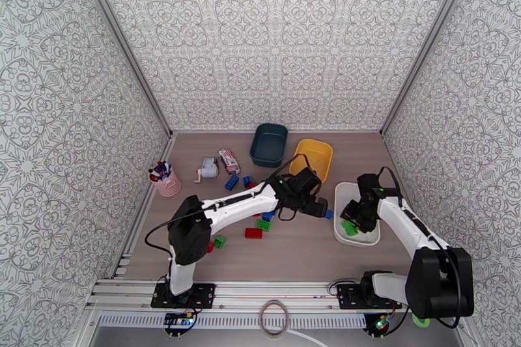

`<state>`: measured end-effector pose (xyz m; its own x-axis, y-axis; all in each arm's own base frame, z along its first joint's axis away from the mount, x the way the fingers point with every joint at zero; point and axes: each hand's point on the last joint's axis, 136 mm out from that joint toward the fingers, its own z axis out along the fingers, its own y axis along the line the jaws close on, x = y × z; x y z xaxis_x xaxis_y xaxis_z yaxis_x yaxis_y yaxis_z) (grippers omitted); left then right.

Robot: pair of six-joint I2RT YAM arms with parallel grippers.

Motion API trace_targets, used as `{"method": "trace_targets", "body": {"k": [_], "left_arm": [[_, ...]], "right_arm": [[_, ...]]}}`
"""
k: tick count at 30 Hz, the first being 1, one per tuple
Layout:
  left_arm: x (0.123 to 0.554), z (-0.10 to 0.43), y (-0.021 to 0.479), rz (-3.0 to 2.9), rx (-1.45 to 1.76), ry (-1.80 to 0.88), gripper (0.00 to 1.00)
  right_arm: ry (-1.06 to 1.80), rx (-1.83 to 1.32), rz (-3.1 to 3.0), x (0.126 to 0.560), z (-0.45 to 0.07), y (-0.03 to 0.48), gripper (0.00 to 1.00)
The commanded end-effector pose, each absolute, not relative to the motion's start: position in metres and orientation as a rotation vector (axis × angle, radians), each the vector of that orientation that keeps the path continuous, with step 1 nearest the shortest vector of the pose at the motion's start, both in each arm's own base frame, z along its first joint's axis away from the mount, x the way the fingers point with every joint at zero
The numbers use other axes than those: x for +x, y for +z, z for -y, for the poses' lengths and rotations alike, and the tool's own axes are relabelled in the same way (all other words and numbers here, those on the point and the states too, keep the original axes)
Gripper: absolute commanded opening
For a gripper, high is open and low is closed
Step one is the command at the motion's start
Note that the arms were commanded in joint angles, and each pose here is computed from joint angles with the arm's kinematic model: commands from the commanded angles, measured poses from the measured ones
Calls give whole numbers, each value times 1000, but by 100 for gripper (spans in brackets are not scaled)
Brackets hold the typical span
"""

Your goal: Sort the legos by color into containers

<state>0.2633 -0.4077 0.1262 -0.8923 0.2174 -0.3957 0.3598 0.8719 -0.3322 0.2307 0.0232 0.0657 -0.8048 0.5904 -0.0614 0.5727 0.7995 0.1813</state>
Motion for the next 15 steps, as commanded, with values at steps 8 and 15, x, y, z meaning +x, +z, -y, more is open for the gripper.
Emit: {"method": "trace_targets", "body": {"k": [8,15], "left_arm": [[291,308,144,-2646,-16,-423,96],[294,235,133,-2619,-378,-434,96]], "right_arm": [[362,614,-2768,263,-58,129,58],[470,76,-2829,274,-161,146,62]]}}
